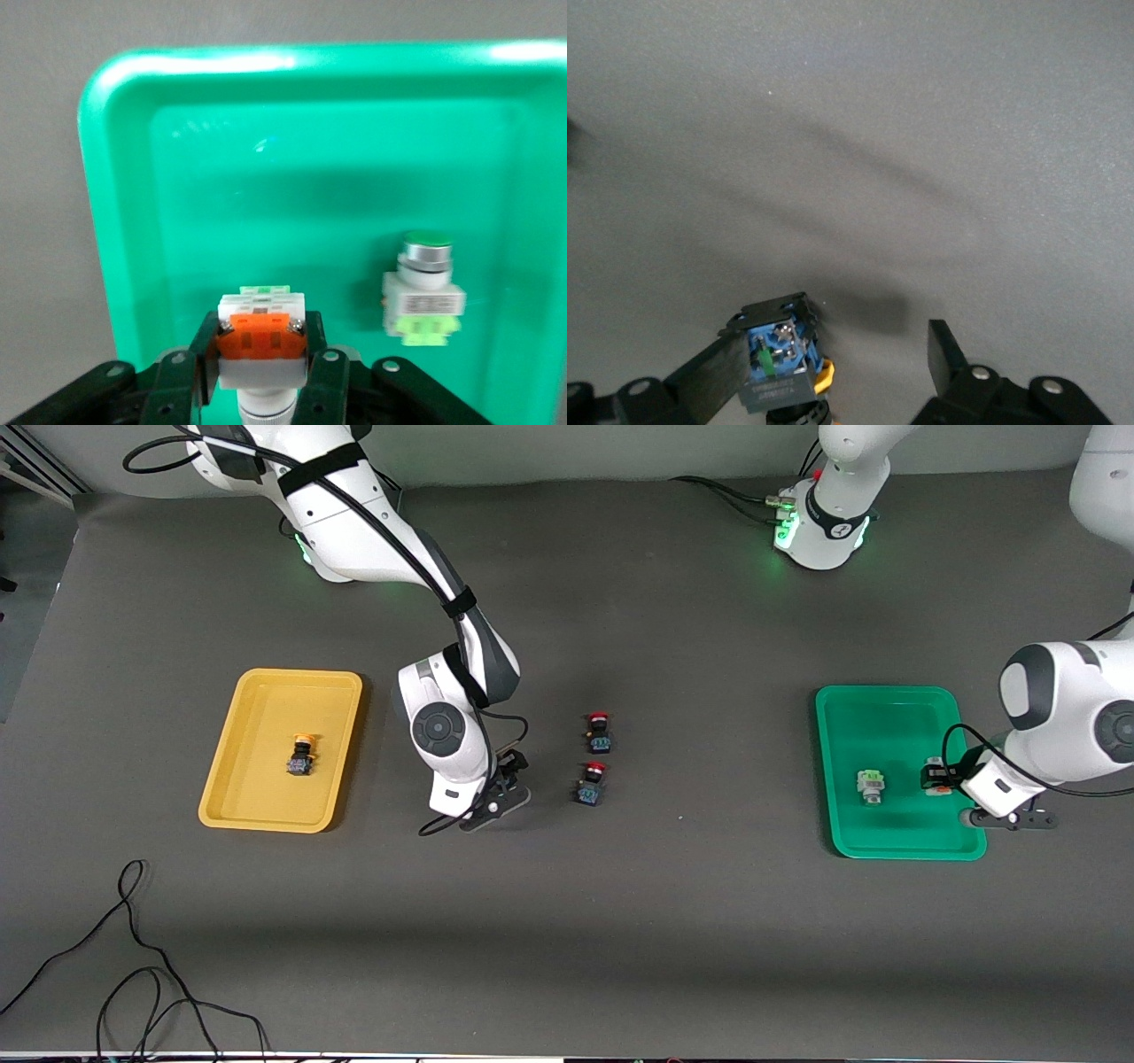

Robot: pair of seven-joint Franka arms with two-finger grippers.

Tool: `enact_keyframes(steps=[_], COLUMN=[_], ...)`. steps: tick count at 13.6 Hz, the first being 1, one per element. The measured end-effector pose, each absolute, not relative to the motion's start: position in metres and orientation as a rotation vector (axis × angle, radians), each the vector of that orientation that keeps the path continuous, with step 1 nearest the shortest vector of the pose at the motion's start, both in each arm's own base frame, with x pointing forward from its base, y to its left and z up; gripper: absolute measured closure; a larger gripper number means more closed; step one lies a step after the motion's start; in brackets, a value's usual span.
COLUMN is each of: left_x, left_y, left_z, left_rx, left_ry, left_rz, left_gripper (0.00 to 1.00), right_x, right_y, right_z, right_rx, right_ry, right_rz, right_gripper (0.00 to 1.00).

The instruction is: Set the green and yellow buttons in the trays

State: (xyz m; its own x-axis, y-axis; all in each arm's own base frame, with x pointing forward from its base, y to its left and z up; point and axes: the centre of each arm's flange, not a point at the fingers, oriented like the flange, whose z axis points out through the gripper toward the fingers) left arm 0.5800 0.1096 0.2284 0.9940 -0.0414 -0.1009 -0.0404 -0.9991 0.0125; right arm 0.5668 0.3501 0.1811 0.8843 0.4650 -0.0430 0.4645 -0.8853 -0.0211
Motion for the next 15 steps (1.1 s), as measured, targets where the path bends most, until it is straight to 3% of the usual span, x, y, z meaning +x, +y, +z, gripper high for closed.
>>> enact_keyframes(steps=[2, 3, 6, 8, 15], left_x=[0.578, 0.578, 0.581, 0.589, 0.620], left_y=[0.114, 0.114, 0.115, 0.120, 0.106], left_z=[0.217, 0.215, 0.220, 0.239, 0.450], left_rx=[3.124, 3.124, 3.129, 3.142, 3.141], left_ry=[-0.066, -0.070, -0.074, -0.066, 0.009], left_rz=[-0.163, -0.161, -0.149, -0.178, -0.277], left_gripper=[0.59, 0.53, 0.17, 0.00, 0.00], right_x=[0.567, 0.568, 0.567, 0.565, 0.547], right_y=[0.351, 0.351, 0.352, 0.354, 0.365], right_z=[0.184, 0.186, 0.196, 0.201, 0.188], right_rx=[-3.037, -3.036, -3.029, -3.021, -3.019], right_ry=[-0.751, -0.750, -0.747, -0.743, -0.784], right_rz=[0.067, 0.063, 0.077, 0.105, 0.153], right_gripper=[0.11, 0.11, 0.11, 0.11, 0.12])
